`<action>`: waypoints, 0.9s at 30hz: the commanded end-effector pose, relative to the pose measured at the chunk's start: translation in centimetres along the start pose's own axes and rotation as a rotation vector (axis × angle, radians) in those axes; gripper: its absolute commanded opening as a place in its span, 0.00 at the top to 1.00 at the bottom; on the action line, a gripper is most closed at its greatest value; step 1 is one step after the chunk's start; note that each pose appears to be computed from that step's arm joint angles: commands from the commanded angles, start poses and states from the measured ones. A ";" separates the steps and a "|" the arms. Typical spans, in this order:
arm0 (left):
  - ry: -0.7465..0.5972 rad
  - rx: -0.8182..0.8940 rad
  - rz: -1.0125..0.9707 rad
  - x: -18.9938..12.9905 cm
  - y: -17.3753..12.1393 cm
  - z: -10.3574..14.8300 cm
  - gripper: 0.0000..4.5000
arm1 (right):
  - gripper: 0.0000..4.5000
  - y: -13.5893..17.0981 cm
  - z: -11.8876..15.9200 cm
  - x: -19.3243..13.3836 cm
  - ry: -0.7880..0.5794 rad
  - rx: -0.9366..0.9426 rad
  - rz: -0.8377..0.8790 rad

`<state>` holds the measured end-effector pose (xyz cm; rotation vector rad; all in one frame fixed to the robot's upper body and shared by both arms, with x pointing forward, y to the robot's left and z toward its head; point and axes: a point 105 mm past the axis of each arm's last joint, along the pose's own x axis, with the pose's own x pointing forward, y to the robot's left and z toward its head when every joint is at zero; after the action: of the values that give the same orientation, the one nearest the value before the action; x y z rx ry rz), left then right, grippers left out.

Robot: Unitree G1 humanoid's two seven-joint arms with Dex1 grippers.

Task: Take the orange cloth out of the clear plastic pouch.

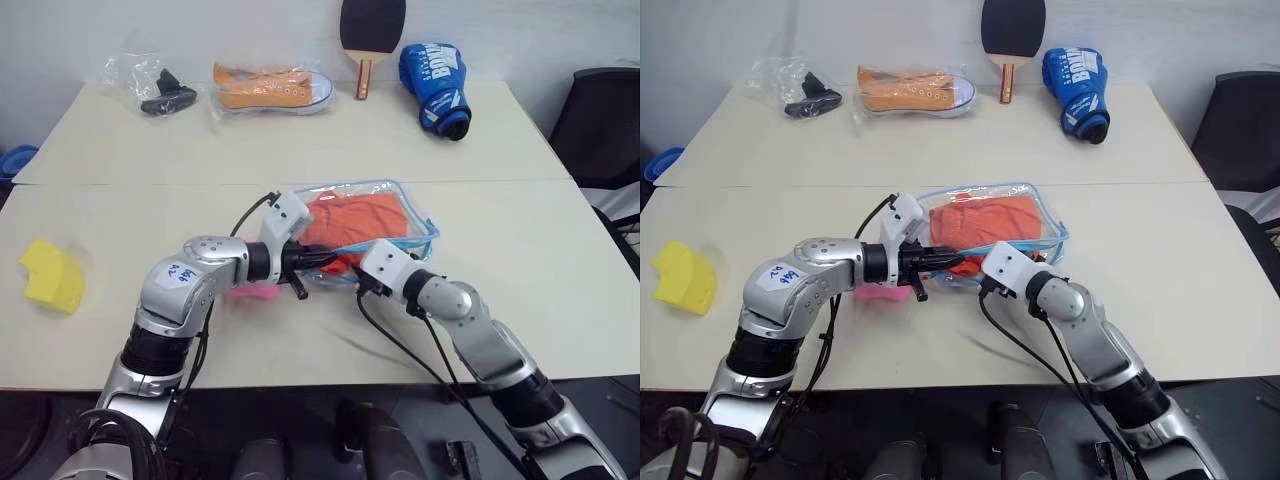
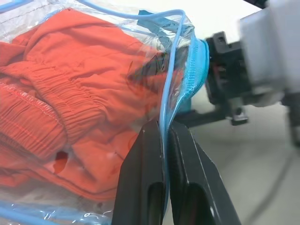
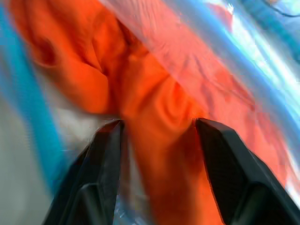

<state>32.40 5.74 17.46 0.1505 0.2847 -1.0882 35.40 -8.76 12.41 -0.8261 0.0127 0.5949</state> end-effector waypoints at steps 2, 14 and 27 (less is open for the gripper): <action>-0.059 0.039 -0.013 -0.1 -0.5 1.8 0.96 | 0.43 0.0 -0.5 0.8 0.042 -0.117 -0.029; -0.073 0.036 0.008 -0.1 0.1 2.3 0.96 | 0.43 2.5 1.3 1.4 -0.036 -0.211 0.090; -0.086 0.042 0.011 0.0 0.4 2.8 0.96 | 0.43 1.5 0.4 3.2 0.044 -0.324 0.041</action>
<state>33.29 5.53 18.23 0.1285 0.2643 -1.0709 36.86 -5.12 12.84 -1.1108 -0.1010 0.6398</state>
